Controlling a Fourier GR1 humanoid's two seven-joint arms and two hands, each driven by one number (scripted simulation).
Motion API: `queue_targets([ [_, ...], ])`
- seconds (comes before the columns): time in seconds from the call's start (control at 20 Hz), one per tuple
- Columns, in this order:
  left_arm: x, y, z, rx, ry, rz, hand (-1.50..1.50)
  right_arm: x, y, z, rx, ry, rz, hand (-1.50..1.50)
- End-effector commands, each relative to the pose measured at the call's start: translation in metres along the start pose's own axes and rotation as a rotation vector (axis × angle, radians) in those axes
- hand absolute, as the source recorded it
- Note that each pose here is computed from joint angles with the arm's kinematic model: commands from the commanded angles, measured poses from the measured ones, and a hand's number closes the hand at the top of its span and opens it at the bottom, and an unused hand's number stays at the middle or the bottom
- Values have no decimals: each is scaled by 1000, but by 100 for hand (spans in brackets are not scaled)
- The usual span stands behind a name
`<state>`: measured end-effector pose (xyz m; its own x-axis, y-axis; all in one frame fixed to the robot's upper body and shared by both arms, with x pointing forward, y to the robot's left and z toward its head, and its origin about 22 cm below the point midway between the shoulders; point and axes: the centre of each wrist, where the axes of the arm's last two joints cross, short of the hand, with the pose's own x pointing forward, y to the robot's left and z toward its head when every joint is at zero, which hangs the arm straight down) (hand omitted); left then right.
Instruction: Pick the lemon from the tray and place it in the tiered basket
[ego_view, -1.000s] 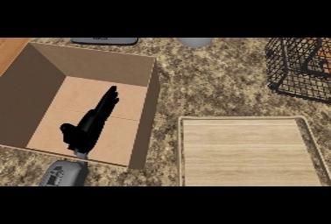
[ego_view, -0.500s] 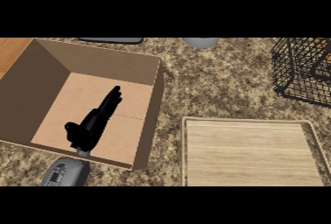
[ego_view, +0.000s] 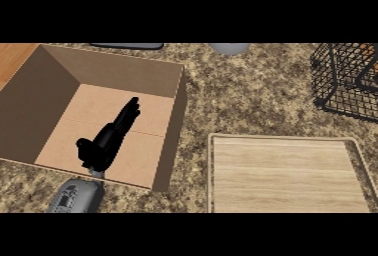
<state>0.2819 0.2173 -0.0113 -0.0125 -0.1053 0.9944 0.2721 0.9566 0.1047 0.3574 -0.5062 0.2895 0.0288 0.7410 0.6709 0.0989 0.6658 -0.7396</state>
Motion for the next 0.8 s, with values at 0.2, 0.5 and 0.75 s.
queue_targets([
  [0.2, -15, 3, 0, 19, 16, 2, 0, 28, 58, -43, 66, -37, -3, 150],
  [0.5, 2, 3, -1, 33, 7, 11, 0, 24, 71, -49, 126, -21, -93, 150],
  [0.75, -7, -5, 5, 25, 5, 20, 0, 39, 94, -62, 171, 9, -174, 150],
])
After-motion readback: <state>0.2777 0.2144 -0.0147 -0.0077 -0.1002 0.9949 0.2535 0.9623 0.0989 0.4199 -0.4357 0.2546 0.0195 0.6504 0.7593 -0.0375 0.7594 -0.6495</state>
